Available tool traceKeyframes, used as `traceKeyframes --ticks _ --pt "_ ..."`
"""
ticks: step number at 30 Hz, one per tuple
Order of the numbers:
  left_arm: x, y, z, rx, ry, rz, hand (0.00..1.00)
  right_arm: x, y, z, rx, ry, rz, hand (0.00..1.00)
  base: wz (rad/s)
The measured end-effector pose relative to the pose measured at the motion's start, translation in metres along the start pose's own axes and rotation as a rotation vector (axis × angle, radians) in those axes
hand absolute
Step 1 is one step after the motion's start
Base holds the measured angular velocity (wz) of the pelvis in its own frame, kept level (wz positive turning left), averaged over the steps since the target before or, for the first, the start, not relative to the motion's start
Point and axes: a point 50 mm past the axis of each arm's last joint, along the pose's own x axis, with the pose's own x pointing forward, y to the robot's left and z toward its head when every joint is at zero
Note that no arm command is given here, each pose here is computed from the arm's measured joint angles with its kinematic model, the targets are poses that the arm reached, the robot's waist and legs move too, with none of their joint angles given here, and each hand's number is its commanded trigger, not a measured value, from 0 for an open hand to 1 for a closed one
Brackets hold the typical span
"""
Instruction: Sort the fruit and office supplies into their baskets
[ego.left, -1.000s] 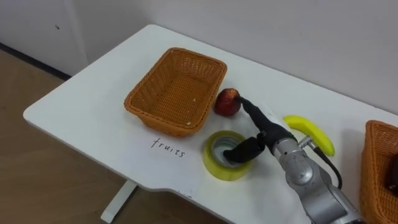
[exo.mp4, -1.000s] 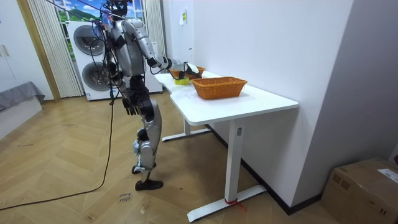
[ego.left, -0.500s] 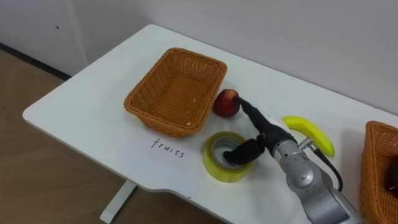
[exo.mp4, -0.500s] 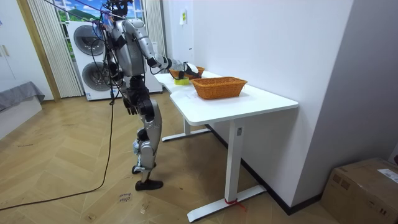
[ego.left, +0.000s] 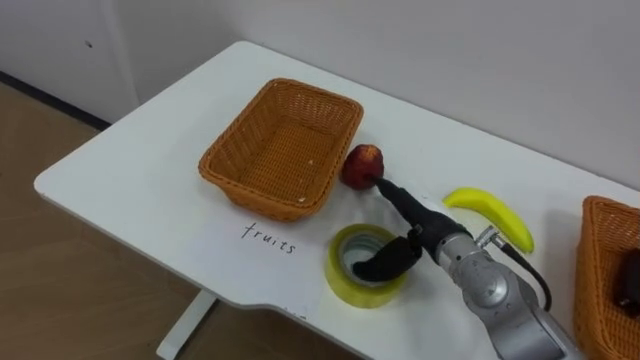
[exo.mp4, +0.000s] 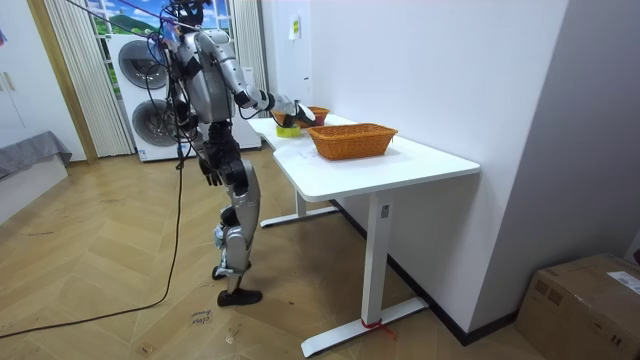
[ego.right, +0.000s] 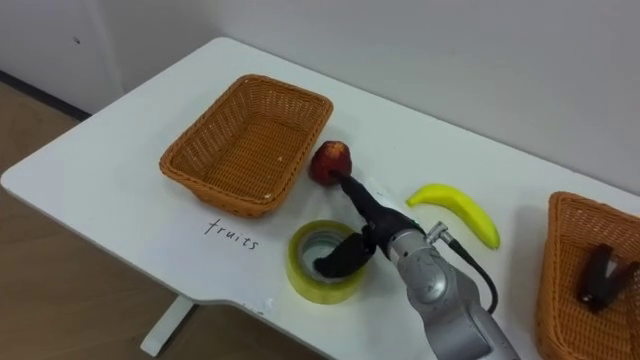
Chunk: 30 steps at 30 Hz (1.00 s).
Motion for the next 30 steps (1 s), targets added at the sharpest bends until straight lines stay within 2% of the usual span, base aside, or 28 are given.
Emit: traceKeyframes --ticks 5,27,28,29,30 --pt "0.0 0.002 0.0 -0.008 0.002 0.001 0.0 -0.002 -0.001 0.004 -0.078 -0.007 0.033 0.0 0.0" --pt "0.001 0.012 0.012 -0.007 -0.034 0.016 0.0 -0.003 -0.005 0.006 -0.17 0.048 0.142 0.0 0.0" --pt "0.001 0.013 0.011 -0.005 -0.031 0.018 0.0 -0.002 -0.006 0.006 -0.172 0.054 0.155 0.33 0.0" --pt "0.002 0.014 0.01 -0.002 -0.024 0.021 0.0 -0.002 -0.006 0.007 -0.171 0.058 0.167 1.0 0.0" --pt "0.002 0.015 0.01 -0.001 -0.02 0.023 0.0 -0.002 -0.006 0.007 -0.171 0.06 0.173 1.0 0.0"
